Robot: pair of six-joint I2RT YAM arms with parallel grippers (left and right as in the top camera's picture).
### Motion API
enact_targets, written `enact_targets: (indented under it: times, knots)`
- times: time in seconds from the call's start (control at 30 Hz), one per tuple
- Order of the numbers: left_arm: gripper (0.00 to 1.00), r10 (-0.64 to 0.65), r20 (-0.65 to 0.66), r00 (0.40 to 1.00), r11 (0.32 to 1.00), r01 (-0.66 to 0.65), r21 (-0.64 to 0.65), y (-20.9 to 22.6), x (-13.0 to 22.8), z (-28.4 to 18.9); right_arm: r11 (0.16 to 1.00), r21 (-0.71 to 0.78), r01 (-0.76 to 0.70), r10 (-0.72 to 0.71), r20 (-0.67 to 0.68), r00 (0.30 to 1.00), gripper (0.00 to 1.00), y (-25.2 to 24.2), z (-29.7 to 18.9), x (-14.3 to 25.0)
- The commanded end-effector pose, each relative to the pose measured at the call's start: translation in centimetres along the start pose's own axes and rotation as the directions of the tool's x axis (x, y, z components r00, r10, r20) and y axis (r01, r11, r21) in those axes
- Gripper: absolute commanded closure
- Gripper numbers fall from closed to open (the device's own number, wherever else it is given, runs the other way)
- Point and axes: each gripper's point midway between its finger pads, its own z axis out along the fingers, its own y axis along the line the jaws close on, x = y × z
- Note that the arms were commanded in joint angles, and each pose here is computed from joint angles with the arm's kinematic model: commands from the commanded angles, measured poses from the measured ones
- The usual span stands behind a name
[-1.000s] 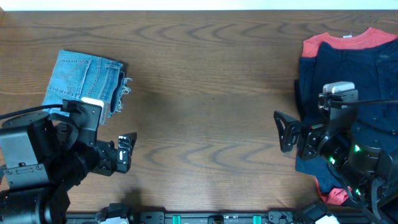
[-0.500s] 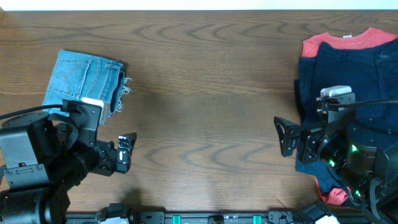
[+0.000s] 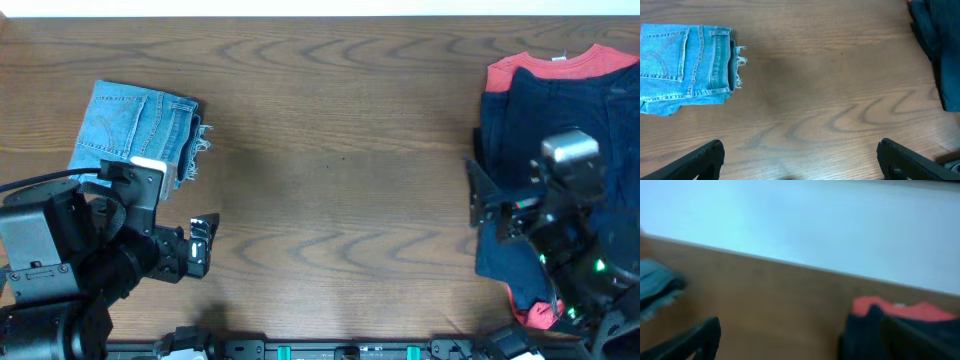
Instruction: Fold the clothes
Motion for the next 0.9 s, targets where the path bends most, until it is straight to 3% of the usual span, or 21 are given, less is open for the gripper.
enact_targets:
  times: [0.0, 0.23, 0.6, 0.87]
  knots:
    - [0.02, 0.01, 0.003, 1.0, 1.0, -0.01, -0.003, 0.0, -0.1, -0.1, 0.997, 0.052, 0.056, -0.056, -0.019, 0.998, 0.01, -1.3, 0.6, 4.0]
    - [0.02, 0.01, 0.003, 1.0, 1.0, -0.01, -0.003, 0.0, -0.1, -0.1, 0.994, 0.1, 0.042, -0.04, -0.02, 0.999, 0.01, -2.3, 0.4, 12.4]
    - [0.02, 0.01, 0.003, 1.0, 1.0, -0.01, -0.003, 0.0, -0.1, -0.1, 0.987, 0.124, -0.1, 0.086, 0.119, 0.989, 0.01, -2.8, 3.1, 19.2]
    - [0.02, 0.01, 0.003, 1.0, 1.0, -0.01, -0.003, 0.0, -0.1, -0.1, 0.988, 0.111, -0.11, 0.088, 0.183, 0.979, 0.01, -2.6, 4.8, 20.9]
